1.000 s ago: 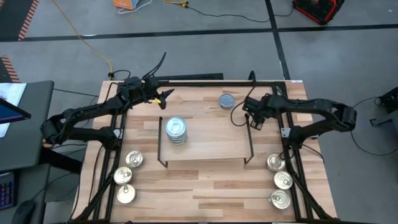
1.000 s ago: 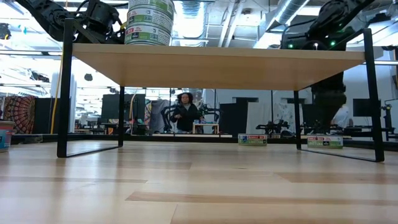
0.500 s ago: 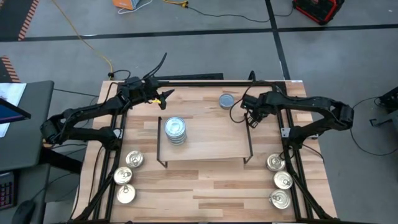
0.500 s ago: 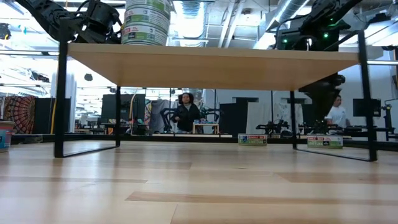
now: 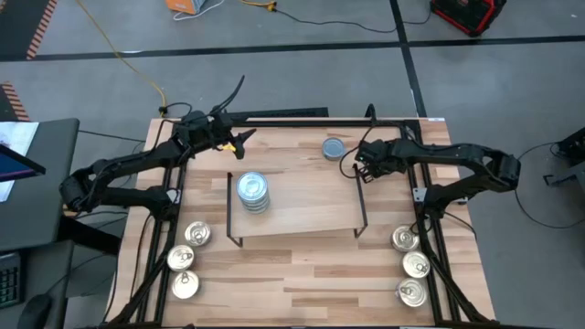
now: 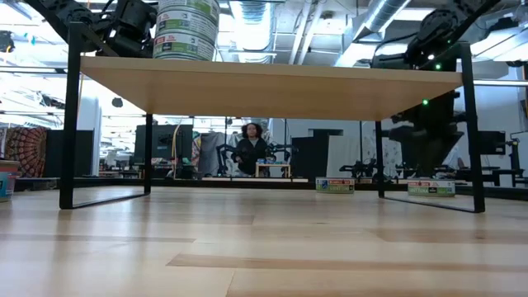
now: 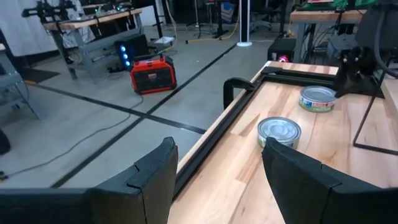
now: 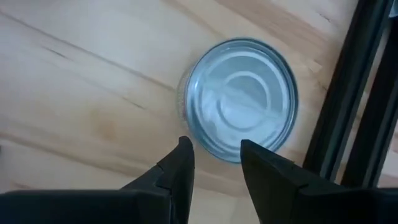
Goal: Stack canned seafood by type on shelf
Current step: Stack the green tuna can on top of the green tuna can on the shelf
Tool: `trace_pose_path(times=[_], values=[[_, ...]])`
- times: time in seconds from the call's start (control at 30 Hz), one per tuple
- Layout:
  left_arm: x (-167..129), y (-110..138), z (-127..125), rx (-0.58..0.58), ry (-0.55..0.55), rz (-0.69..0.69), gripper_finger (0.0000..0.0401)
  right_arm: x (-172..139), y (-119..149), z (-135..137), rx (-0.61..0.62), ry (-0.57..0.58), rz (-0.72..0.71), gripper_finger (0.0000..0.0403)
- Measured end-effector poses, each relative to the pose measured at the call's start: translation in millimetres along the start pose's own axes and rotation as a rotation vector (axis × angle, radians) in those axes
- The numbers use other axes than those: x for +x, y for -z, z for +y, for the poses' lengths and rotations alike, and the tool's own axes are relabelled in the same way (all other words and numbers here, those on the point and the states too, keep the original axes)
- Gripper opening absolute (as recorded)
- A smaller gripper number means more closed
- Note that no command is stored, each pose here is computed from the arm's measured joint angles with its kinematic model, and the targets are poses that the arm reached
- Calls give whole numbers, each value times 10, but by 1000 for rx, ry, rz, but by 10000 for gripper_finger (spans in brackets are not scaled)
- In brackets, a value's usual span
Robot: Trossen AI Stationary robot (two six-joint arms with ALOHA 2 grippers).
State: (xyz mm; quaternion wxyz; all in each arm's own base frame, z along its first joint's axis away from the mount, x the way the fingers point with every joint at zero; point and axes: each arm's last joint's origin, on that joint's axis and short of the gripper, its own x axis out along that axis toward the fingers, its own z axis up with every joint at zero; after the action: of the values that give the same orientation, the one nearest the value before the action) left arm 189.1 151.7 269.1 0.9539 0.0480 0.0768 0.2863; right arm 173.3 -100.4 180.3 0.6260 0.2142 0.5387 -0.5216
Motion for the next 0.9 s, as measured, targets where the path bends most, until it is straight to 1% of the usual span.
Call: trace_pose_path(times=[0.17, 0.3, 0.33, 0.47, 0.6, 0.67, 0.77, 0.9], values=[[1, -16, 8, 34, -19, -4, 223, 128, 15, -86, 74, 42, 5, 169], [-50, -51, 32, 55, -100, -1, 223, 191, 32, -131, 98, 59, 20, 169], [-70, -62, 33, 55, -105, -1, 223, 199, 32, -138, 98, 61, 20, 169], [-166, -126, 35, 61, -113, -19, 223, 208, 27, -133, 25, 56, 11, 176], [-269, -192, 33, 59, -111, -44, 223, 213, 16, -139, -4, 53, 9, 198], [-313, -218, 33, 54, -113, -53, 223, 210, -13, -165, 8, 42, 25, 212], [-350, -232, 31, 40, -113, -55, 223, 177, -103, -204, 31, -6, 45, 226], [-350, -213, 27, 35, -104, -36, 223, 105, -248, -259, 21, -54, 39, 228]])
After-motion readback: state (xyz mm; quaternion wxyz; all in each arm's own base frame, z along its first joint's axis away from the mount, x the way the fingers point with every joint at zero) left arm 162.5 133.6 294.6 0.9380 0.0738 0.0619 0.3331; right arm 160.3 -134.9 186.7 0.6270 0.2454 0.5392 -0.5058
